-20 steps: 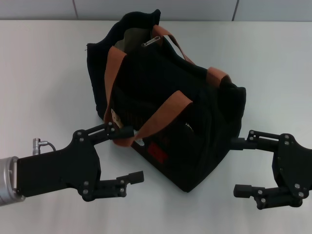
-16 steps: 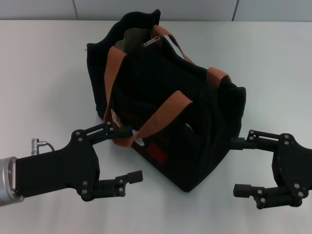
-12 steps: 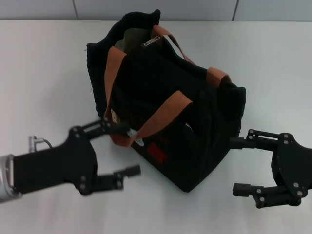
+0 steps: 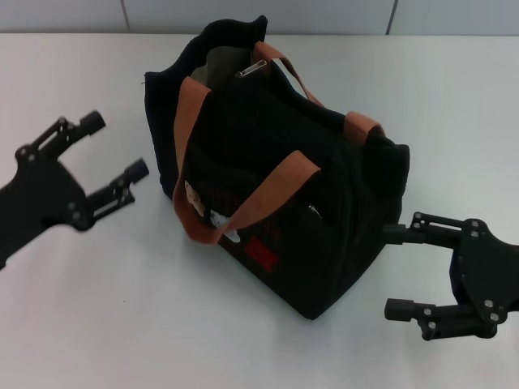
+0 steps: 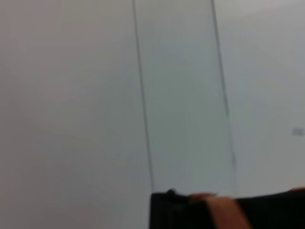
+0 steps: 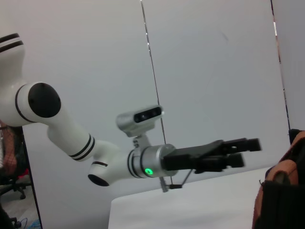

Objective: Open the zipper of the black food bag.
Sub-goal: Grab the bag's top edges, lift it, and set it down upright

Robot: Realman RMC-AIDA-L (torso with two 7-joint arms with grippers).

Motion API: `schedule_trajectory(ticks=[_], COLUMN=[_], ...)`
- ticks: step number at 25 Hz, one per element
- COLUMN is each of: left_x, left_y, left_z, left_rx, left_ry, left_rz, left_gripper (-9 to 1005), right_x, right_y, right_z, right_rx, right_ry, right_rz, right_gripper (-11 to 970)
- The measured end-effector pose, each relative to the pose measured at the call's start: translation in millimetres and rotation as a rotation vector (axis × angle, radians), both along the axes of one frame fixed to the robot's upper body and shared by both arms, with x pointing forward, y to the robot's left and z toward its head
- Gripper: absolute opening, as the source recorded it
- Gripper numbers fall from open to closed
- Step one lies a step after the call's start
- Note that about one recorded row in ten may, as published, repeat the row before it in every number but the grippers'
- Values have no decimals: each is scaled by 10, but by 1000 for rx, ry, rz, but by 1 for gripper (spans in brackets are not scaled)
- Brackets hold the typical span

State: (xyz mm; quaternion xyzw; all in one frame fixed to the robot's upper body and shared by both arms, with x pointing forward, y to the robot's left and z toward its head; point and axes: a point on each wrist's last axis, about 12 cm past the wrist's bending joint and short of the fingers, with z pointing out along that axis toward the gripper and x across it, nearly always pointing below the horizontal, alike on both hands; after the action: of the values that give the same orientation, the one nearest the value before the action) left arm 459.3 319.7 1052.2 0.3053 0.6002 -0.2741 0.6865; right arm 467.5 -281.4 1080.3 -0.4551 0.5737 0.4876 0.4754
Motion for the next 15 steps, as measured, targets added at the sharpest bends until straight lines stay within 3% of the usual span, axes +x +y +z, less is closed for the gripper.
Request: schedule_trajectory(ticks=[3, 8, 15], left_x=[249, 505, 609], left_y=[-73, -208, -377], left_z=[-2, 18, 60], left_rx=[49, 95, 120], left_ry=[22, 40, 24], left_rz=[24, 10, -68], left_gripper=[818, 815, 812], right_x=[13, 15, 5], right_y=[15, 13, 10], right_z=[4, 5, -3], right_rx=[-1, -5, -7], right_ry=[0, 4, 8], right_rz=[9, 13, 14], right_gripper=[837, 837, 837])
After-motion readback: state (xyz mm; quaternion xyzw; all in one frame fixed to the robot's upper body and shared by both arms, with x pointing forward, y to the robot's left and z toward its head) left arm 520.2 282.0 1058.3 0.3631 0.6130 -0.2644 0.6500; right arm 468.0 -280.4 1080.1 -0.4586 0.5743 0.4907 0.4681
